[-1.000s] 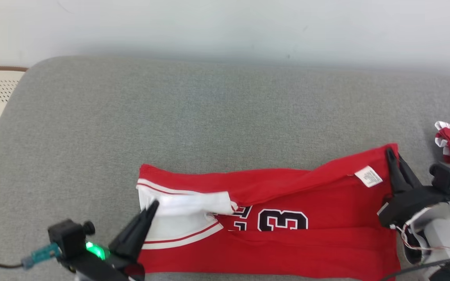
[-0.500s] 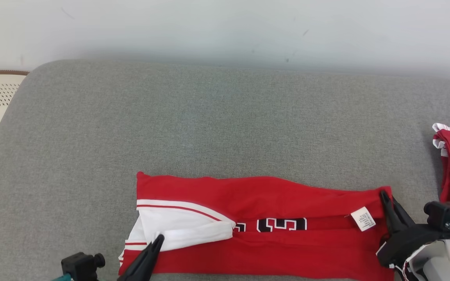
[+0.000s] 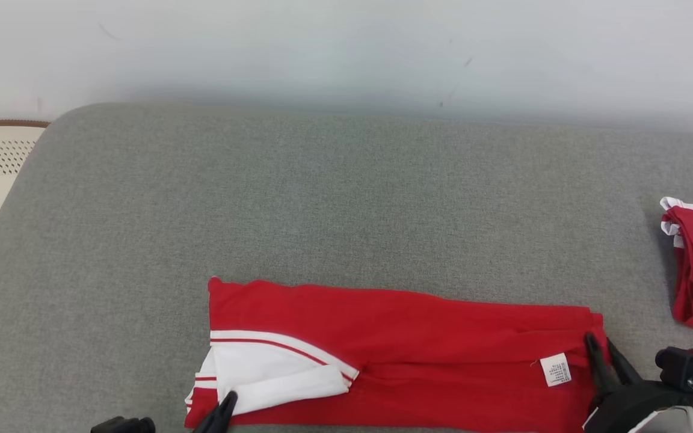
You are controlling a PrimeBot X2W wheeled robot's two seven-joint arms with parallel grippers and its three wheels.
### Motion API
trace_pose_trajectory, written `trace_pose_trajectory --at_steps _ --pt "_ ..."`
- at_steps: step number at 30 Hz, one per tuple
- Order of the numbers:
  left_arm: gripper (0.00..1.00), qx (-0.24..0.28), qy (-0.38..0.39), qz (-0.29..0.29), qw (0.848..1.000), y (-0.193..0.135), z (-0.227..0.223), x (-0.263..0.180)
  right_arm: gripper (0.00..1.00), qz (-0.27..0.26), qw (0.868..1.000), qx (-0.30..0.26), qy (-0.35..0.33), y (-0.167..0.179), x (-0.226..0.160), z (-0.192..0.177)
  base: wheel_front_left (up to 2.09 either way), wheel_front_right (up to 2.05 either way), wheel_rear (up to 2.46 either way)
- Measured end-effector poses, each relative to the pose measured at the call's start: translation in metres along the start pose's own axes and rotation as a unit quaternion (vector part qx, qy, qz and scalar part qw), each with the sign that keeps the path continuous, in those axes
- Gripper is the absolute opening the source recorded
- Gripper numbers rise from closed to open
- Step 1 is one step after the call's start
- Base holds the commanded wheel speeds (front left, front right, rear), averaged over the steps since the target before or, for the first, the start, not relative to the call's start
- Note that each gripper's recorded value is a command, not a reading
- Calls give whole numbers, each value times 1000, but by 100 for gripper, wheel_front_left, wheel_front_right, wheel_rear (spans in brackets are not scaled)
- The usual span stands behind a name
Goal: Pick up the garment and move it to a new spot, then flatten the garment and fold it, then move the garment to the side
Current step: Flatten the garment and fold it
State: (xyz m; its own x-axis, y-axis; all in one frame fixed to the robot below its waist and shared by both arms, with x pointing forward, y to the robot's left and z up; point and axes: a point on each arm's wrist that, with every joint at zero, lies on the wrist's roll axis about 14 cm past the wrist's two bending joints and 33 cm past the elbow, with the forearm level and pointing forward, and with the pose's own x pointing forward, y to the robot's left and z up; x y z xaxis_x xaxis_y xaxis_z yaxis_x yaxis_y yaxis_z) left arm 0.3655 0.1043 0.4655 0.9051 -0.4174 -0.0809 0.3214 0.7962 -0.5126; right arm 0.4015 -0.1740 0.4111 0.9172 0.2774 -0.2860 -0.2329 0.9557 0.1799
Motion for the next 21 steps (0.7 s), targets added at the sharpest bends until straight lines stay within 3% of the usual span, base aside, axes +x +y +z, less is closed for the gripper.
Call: trace_pose_trajectory --at_steps 1,11,21 --pt "100 4 0 6 1000 3 -1 -1 100 -3 1000 5 0 -1 -2 -1 0 0 0" --pt "100 33 -38 58 997 24 10 -7 100 -43 998 28 -39 -22 -18 14 0 0 0" --pt "100 47 -76 75 993 21 23 -11 100 -32 999 23 -25 -6 -8 2 0 0 0"
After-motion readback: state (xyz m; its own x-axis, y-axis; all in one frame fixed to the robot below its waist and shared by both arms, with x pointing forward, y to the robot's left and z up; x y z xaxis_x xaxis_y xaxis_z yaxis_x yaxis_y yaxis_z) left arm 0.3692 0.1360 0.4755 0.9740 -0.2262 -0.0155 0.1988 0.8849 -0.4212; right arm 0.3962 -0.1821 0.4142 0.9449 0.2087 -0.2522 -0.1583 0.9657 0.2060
